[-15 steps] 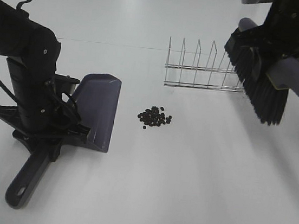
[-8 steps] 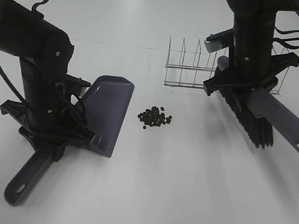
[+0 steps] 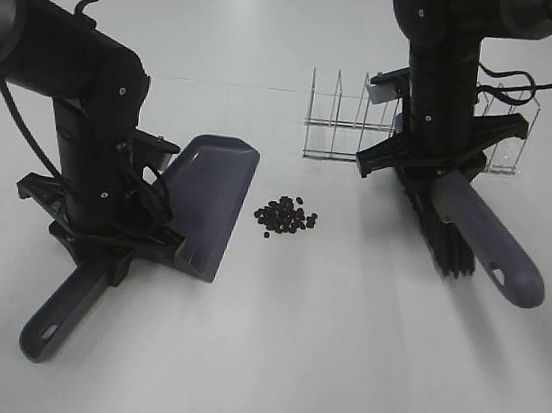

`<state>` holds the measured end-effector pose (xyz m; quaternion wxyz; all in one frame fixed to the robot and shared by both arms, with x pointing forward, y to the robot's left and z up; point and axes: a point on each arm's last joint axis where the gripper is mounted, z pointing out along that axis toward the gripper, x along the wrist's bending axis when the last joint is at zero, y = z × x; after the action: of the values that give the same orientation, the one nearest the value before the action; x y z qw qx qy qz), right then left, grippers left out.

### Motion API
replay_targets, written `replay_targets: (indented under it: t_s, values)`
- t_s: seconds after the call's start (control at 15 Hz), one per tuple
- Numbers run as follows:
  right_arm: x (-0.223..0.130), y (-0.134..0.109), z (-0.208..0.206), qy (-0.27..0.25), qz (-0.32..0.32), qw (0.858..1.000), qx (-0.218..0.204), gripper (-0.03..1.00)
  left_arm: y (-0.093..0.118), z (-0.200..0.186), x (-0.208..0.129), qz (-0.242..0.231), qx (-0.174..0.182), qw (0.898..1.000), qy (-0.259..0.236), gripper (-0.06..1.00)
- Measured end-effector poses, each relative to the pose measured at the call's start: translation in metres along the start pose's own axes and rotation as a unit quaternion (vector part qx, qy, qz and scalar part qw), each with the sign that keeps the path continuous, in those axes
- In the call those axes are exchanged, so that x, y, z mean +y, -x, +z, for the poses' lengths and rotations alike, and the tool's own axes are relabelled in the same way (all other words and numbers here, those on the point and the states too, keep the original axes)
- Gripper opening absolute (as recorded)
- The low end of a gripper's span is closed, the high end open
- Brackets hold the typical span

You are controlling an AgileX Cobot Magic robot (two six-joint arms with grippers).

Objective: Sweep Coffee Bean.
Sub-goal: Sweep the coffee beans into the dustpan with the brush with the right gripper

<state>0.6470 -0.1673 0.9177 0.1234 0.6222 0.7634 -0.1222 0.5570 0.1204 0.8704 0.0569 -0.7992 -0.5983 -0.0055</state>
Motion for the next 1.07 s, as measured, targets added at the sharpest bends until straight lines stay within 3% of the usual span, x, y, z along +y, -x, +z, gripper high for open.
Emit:
replay_targets:
  t_s: [0.13,0.4,0.6,0.8,0.87,0.93,1.07]
  values:
    - [0.004,-0.013,0.009,-0.014,0.007,0.999,0.031,0.29,0.0,0.0,0.001,0.004,0.0,1.0,0.002,0.33]
    - [0.003,-0.043,0.011,-0.019,-0.016,0.999,0.039,0.29,0.0,0.001,0.003,0.014,0.004,1.0,0.006,0.33]
    - [-0.001,-0.067,0.021,-0.038,-0.018,0.997,0.07,0.29,0.0,0.004,0.004,0.025,0.016,1.0,0.001,0.33]
    - [0.001,-0.08,0.018,-0.034,0.023,0.989,0.142,0.29,0.0,0.005,0.005,0.028,0.017,0.999,-0.001,0.33]
    - [0.001,-0.08,0.018,-0.034,0.023,0.989,0.142,0.29,0.0,0.005,0.005,0.028,0.017,0.999,-0.001,0.33]
    - [0.002,-0.09,0.016,-0.037,0.051,0.978,0.198,0.29,0.0,0.006,0.005,0.028,0.018,0.999,-0.002,0.33]
    - [0.003,-0.097,0.016,-0.041,0.07,0.969,0.232,0.29,0.0,0.006,0.005,0.029,0.018,0.999,-0.002,0.33]
